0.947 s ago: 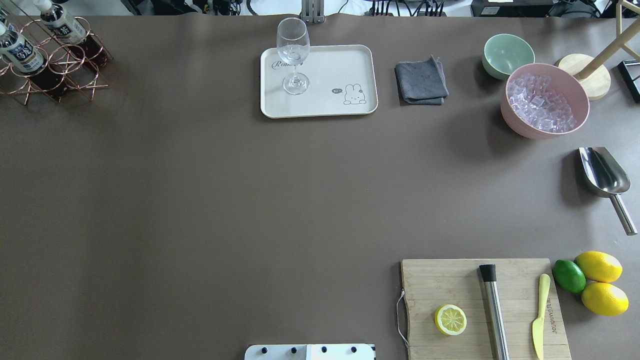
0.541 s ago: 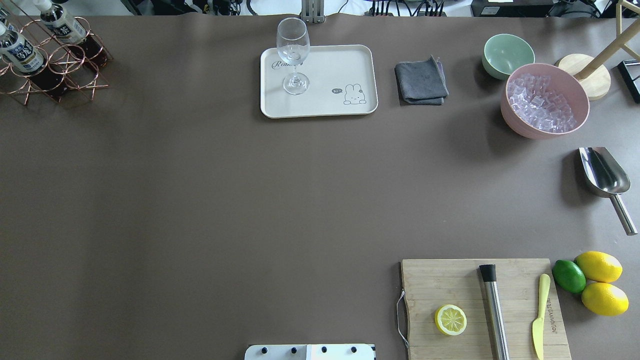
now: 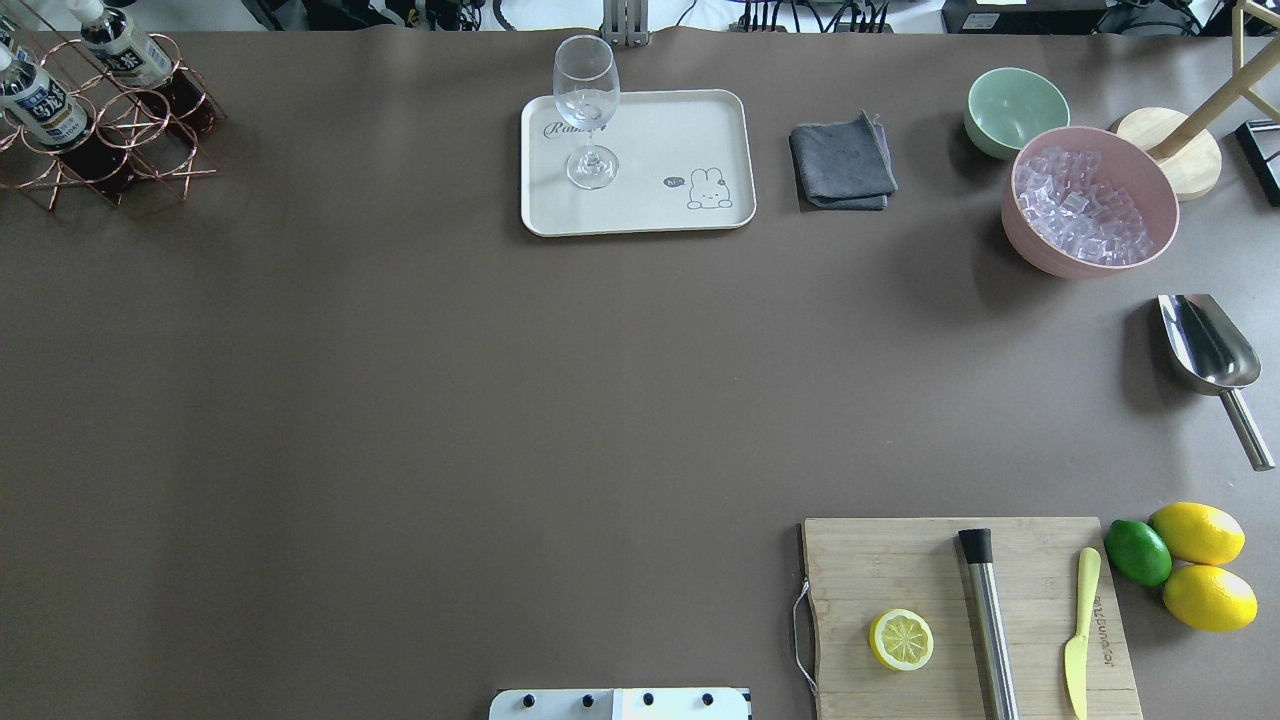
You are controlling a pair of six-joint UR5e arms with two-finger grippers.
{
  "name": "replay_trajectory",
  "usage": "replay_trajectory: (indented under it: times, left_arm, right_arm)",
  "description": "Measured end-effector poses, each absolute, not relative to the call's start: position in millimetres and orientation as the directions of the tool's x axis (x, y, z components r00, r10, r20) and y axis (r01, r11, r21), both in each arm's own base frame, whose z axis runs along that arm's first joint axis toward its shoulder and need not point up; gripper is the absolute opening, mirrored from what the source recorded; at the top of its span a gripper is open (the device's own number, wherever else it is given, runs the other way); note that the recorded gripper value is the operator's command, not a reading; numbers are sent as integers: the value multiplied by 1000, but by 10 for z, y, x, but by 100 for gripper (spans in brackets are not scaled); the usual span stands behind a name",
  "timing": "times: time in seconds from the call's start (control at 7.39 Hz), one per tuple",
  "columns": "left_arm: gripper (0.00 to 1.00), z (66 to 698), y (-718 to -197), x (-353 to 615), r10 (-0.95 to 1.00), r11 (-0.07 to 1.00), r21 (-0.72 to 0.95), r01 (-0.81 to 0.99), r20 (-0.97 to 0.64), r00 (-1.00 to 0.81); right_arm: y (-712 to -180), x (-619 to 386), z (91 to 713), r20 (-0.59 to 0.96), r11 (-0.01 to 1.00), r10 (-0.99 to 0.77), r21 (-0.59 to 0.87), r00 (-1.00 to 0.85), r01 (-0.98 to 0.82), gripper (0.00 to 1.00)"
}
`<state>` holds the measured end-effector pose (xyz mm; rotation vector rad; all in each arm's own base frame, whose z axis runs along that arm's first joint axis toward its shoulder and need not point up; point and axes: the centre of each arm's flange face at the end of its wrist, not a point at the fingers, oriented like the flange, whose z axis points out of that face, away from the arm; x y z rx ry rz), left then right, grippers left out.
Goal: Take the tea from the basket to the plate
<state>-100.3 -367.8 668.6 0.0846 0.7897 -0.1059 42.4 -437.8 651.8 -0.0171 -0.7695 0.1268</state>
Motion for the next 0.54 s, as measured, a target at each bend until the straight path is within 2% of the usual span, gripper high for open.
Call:
replay_trajectory:
  times: [0.54]
  left_arm:
    - [97, 6663, -3708, -941, -50, 993, 39, 111, -714, 698]
  right_arm:
    - [-4434, 350, 6414, 698, 995, 95, -41, 710, -93, 100]
